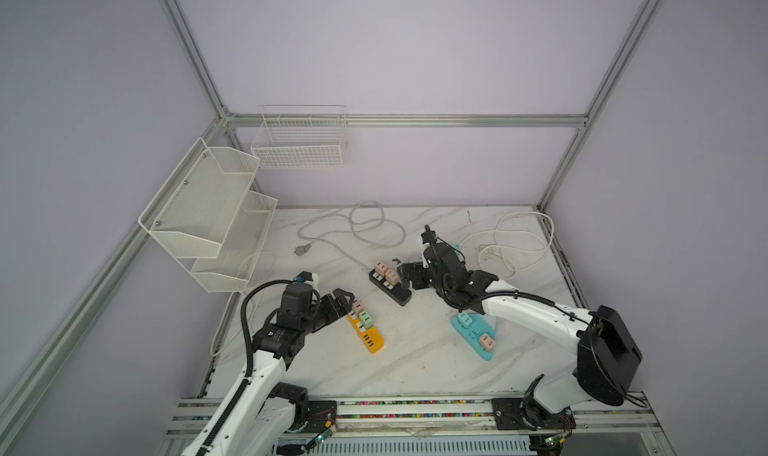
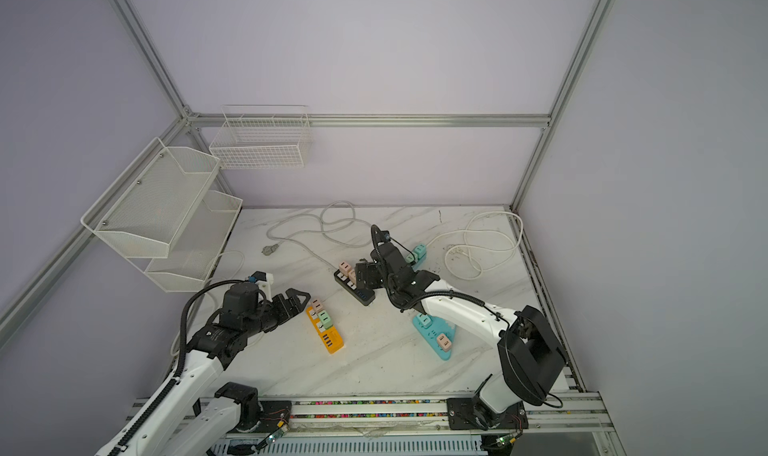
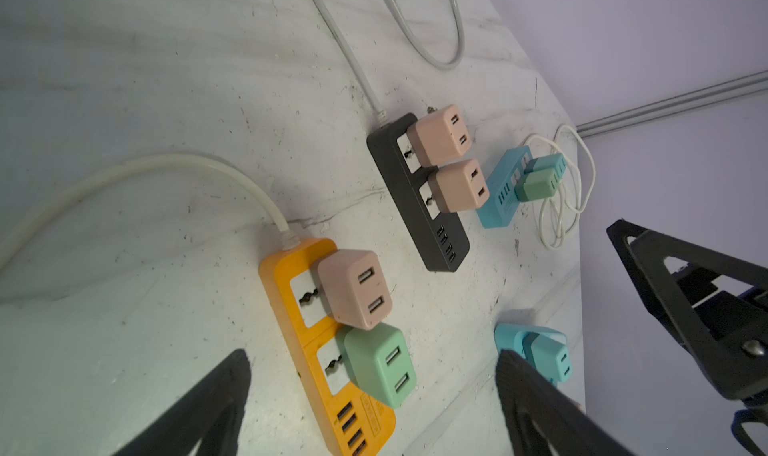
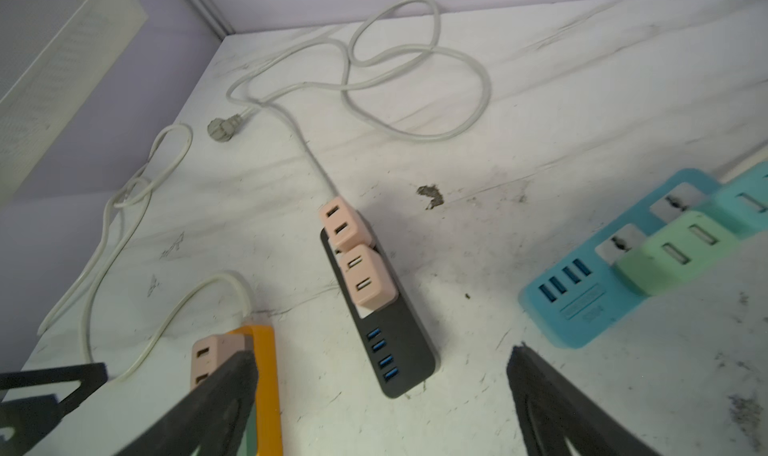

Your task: Pull the plug off the socket

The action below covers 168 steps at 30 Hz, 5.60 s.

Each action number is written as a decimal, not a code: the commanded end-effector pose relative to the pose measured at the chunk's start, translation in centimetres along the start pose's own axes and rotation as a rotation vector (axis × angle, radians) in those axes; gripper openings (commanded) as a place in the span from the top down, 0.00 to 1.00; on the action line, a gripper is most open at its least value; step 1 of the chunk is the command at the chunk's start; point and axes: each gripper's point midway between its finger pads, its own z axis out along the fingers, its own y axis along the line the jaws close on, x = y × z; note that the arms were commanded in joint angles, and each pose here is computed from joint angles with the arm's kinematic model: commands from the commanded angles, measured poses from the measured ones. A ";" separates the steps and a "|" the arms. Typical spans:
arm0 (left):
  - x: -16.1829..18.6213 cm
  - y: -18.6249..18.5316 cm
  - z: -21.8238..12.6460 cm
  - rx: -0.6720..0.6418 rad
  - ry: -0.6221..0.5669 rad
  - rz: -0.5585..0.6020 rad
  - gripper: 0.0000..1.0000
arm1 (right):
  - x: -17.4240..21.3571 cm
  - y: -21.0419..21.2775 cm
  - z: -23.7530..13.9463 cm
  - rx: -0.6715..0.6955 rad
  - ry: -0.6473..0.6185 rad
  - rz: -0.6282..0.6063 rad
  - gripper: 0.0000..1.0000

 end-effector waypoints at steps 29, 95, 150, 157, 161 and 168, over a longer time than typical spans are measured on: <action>12.1 -0.1 5.5 0.032 0.293 -0.063 0.58 | 7.7 2.6 1.4 -0.060 0.124 -0.043 0.02; 2.5 0.0 7.6 -0.005 0.052 -0.138 0.52 | 10.7 7.1 5.1 -0.150 0.461 -0.637 0.22; 6.6 2.4 9.7 -0.026 0.179 -0.201 0.52 | 14.8 7.1 7.2 -0.204 0.578 -0.745 0.70; 7.8 4.1 9.5 -0.066 0.196 -0.217 0.53 | 14.8 7.7 7.3 -0.222 0.560 -0.747 0.79; 8.1 4.9 9.3 -0.100 0.198 -0.216 0.55 | 14.3 7.7 7.3 -0.210 0.540 -0.753 0.82; 9.3 7.0 8.9 -0.167 0.202 -0.210 0.56 | 12.9 8.7 6.8 -0.228 0.483 -0.751 0.83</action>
